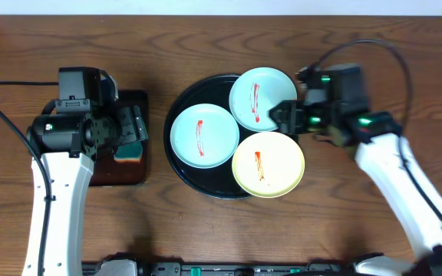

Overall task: Clean dirty plates on tray and stack at the side
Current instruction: 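Move right gripper to the top pale green plate and grip its rim, then reach left gripper into the black tray and grasp the green sponge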

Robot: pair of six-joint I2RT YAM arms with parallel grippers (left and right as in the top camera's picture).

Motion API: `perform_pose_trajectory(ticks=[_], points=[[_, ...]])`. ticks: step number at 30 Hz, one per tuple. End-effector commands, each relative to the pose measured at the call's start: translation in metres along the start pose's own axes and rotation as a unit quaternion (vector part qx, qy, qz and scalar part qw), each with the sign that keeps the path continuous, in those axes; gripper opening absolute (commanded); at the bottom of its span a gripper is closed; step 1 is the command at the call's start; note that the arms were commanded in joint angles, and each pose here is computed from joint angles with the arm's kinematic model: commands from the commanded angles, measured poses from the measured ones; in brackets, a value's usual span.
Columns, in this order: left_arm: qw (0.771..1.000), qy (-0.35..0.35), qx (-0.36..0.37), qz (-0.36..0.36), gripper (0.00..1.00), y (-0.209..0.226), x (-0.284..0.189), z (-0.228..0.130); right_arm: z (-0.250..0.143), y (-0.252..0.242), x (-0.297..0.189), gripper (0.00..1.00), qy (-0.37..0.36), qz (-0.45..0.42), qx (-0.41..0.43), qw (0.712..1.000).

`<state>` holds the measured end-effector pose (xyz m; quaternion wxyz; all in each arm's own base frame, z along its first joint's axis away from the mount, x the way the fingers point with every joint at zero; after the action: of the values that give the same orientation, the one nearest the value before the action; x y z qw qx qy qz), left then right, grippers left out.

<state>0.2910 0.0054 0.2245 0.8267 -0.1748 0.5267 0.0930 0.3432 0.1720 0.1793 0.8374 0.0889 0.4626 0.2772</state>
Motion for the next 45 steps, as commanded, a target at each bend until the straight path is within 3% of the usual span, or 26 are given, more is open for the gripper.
perform_pose_trajectory(ticks=[1, 8, 14, 37, 41, 43, 45], points=[[0.999, -0.025, 0.003, 0.037, 0.81, 0.010, -0.007, 0.010, 0.003, 0.011, 0.028, 0.64, 0.013, -0.018, 0.036, 0.999], [0.999, -0.022, 0.003, 0.048, 0.81, 0.012, -0.004, 0.011, -0.010, 0.032, 0.091, 0.59, 0.080, -0.056, 0.013, 0.995], [0.998, 0.003, 0.003, 0.057, 0.81, 0.014, 0.009, 0.008, -0.034, 0.032, 0.124, 0.47, 0.128, -0.094, 0.026, 0.987], [0.996, 0.046, 0.004, 0.079, 0.81, 0.017, 0.047, 0.010, -0.050, 0.019, 0.176, 0.20, 0.126, -0.116, 0.033, 0.985], [0.996, 0.044, 0.004, 0.083, 0.81, 0.018, 0.047, 0.011, -0.056, 0.016, 0.180, 0.11, 0.134, -0.119, 0.035, 0.983], [0.995, 0.041, 0.004, 0.090, 0.81, 0.020, 0.047, 0.012, -0.057, 0.015, 0.181, 0.01, 0.135, -0.121, 0.037, 0.983], [0.994, 0.040, 0.005, 0.099, 0.81, 0.023, 0.047, 0.012, -0.057, 0.012, 0.181, 0.01, 0.133, -0.129, 0.036, 0.982]])
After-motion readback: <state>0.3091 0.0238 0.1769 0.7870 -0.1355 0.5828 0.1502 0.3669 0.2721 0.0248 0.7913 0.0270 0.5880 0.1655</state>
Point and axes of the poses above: each gripper's point midway between its finger pads, its own x axis out along the fingers, its own y axis along the line the jaws close on, z = x × y, the point moved 2 cm from there along -x, back along the fingers, and after that the axes turned 9 degrees about -x, right-handed, at the moved point
